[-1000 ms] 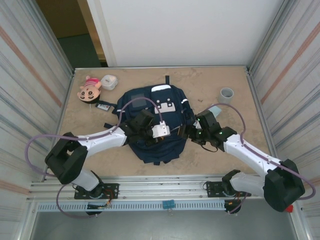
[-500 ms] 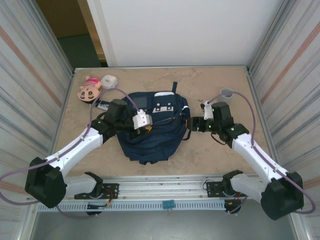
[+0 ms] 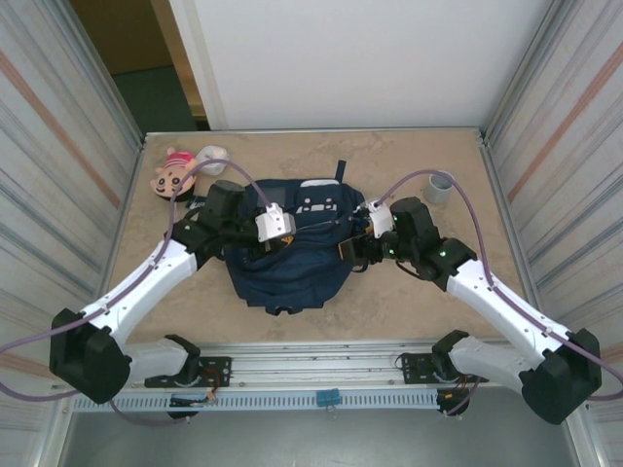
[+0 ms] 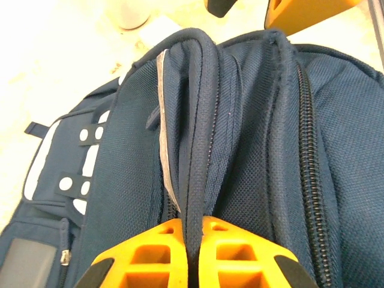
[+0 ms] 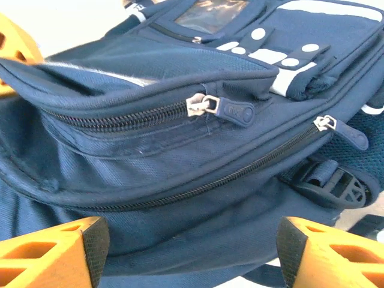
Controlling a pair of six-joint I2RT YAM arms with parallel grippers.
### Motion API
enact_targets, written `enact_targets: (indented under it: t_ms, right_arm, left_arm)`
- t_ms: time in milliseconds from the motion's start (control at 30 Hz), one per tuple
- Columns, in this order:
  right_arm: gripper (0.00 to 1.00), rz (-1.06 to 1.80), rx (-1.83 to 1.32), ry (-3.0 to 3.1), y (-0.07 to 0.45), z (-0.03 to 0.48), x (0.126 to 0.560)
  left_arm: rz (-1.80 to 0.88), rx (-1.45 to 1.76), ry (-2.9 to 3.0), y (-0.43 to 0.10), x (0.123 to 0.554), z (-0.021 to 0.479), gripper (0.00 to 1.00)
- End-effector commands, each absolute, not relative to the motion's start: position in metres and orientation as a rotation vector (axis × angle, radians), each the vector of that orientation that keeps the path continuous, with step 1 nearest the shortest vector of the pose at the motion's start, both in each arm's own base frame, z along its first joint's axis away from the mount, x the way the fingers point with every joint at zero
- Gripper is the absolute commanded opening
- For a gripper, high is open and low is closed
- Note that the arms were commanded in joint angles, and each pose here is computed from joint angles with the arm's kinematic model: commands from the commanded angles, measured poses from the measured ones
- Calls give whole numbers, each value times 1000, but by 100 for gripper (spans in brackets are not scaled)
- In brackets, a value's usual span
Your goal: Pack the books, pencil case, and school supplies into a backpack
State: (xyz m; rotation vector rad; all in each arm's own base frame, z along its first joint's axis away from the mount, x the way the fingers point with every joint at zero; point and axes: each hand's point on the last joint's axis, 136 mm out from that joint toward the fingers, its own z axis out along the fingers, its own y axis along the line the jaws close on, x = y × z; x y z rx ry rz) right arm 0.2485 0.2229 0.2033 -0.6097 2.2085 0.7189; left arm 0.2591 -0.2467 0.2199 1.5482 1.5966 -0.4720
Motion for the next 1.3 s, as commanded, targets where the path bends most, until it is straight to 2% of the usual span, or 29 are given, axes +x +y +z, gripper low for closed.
enact_targets:
  t_ms: [0,133,300,467,633,800,1000,1267]
  right_arm:
    - [73,708,-669,2113,233,234,237]
    - [69,806,-739,1900,262,276,202]
    - [67,902,-815,1787,303,284,166]
    - [67,873,-894,1917,334,235,163]
    - [65,749,-810,2109,318,154,184]
    - [65,739,-780,2142,305,134,184]
    - [70,753,-817,2113,298,147,183]
    - [78,1011,-932,1980,278,214,166]
  left_arm:
    - [-332,1574,1422,-252,277,271,0]
    - [-355,1549,1453,-257,285,275,0]
    - [-364,1538,1462,-268,286,276,0]
    - [-386,1543,1444,-278,282,282,0]
    - [-400,1565,1361,-284,270,301,0]
    - [-420,1611,1276,-285,256,308,0]
    - [-399,1680,1215,-281,244,297,0]
    - [-398,1721,1149,-265,236,264,0]
